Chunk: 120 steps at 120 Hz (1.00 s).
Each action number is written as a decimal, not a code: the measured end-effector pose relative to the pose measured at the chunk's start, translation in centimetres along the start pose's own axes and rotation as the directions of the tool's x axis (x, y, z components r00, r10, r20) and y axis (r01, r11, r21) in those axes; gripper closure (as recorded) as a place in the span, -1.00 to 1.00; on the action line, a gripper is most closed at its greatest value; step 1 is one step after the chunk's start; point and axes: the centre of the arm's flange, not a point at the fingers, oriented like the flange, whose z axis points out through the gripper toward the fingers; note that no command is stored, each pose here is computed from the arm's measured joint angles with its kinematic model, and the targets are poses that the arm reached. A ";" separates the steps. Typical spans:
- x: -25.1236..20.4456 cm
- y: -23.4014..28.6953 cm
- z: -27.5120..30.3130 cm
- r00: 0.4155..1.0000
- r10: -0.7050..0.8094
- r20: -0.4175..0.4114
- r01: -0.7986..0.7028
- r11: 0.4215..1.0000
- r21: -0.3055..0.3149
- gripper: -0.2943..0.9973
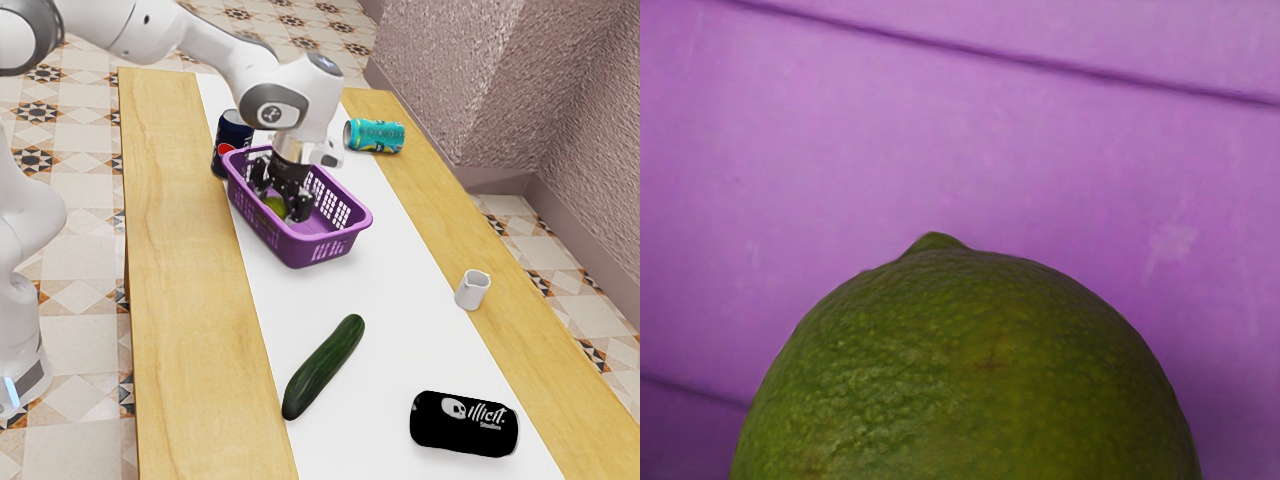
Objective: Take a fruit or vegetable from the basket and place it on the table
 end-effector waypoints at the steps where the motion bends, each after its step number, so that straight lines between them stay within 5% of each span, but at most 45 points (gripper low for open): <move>1: 0.0 0.0 0.0 1.000 0.000 0.000 0.000 1.000 0.000 -0.25; 79: 0.5 1.0 -4.5 0.999 0.013 -0.046 -0.015 0.999 -0.032 -0.10; 105: -2.0 8.9 -12.8 0.979 0.149 -0.139 -0.162 0.983 -0.082 -0.11; 120: -3.7 16.3 -15.5 0.962 0.211 -0.174 -0.223 0.974 -0.052 -0.11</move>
